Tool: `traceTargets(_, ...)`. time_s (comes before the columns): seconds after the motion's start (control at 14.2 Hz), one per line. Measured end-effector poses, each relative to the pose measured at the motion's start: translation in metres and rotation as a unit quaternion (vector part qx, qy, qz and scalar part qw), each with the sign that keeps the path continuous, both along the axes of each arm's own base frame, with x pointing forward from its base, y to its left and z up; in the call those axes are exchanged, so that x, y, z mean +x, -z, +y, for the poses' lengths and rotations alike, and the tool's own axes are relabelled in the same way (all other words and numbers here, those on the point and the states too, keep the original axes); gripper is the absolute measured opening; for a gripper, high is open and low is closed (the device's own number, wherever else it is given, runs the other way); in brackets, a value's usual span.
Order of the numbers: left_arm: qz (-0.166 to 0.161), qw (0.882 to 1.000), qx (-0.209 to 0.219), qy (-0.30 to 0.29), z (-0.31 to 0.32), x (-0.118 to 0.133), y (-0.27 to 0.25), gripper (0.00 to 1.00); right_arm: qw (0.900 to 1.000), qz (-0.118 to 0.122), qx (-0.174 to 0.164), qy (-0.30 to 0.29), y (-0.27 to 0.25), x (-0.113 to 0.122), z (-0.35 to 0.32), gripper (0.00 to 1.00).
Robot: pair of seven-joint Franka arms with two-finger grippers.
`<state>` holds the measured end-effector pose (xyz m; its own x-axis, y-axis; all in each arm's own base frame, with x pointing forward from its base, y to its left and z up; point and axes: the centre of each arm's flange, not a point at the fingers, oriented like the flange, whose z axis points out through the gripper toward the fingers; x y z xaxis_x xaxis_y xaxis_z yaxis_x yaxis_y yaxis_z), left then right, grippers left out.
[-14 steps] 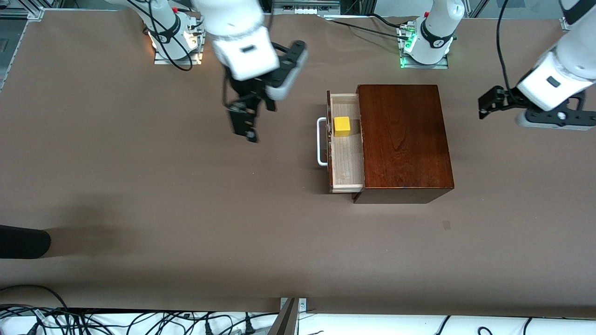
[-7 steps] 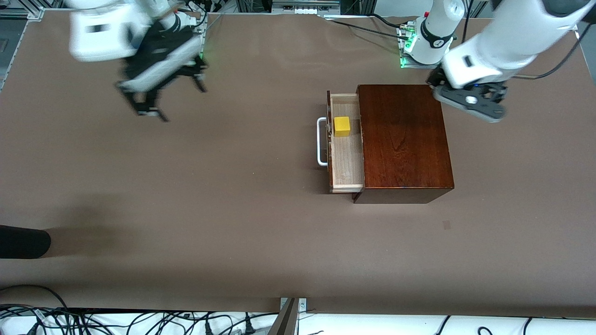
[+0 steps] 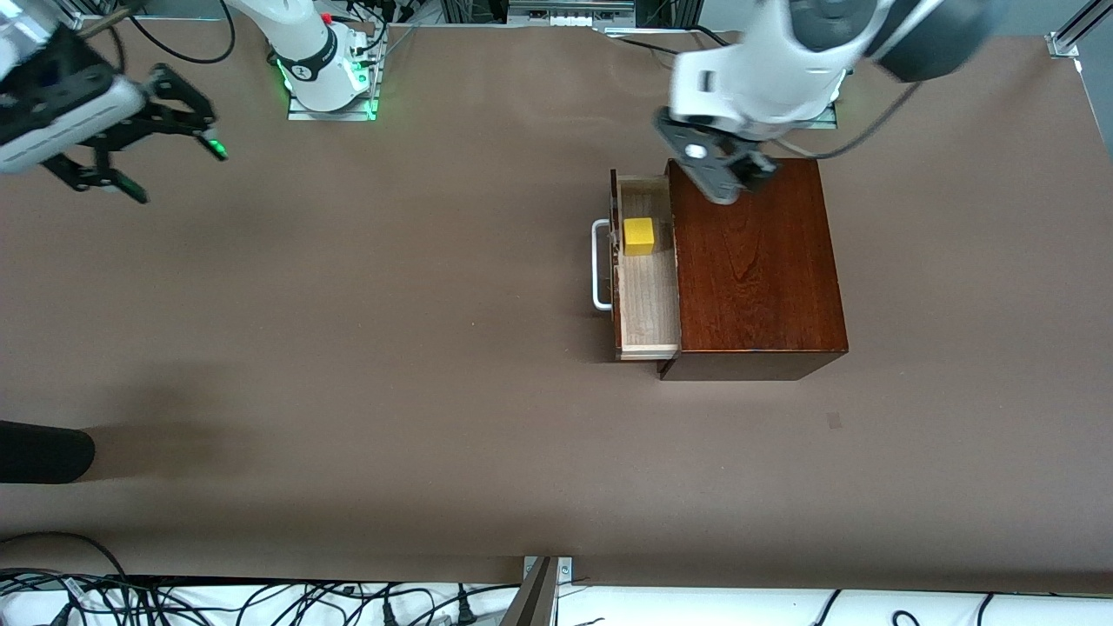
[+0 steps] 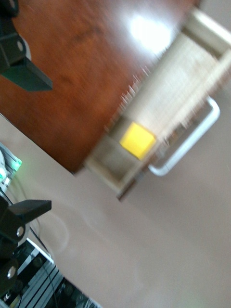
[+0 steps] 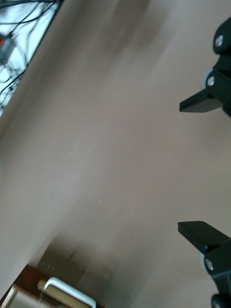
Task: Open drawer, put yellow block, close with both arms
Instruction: 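Raise the right gripper away while the left gripper moves toward the drawer, then push the drawer front into the box with the left gripper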
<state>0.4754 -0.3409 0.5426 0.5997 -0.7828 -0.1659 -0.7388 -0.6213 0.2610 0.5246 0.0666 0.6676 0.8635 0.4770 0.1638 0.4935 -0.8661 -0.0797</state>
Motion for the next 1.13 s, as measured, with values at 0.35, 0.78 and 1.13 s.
traceTargets(0.35,0.025,0.994,-0.025,0.103,-0.084,0.002,0.066,1.00,0.998,0.023,-0.001,0.054,0.017,-0.001,-0.040,1.00)
traceTargets(0.78,0.011,0.990,-0.040,0.135,-0.138,-0.008,0.118,1.00,0.991,0.057,-0.044,0.112,0.032,-0.002,-0.021,1.00)
traceTargets(1.13,-0.069,0.978,-0.019,0.195,-0.192,-0.019,0.190,1.00,0.988,0.068,-0.057,0.125,0.051,0.031,-0.027,1.00)
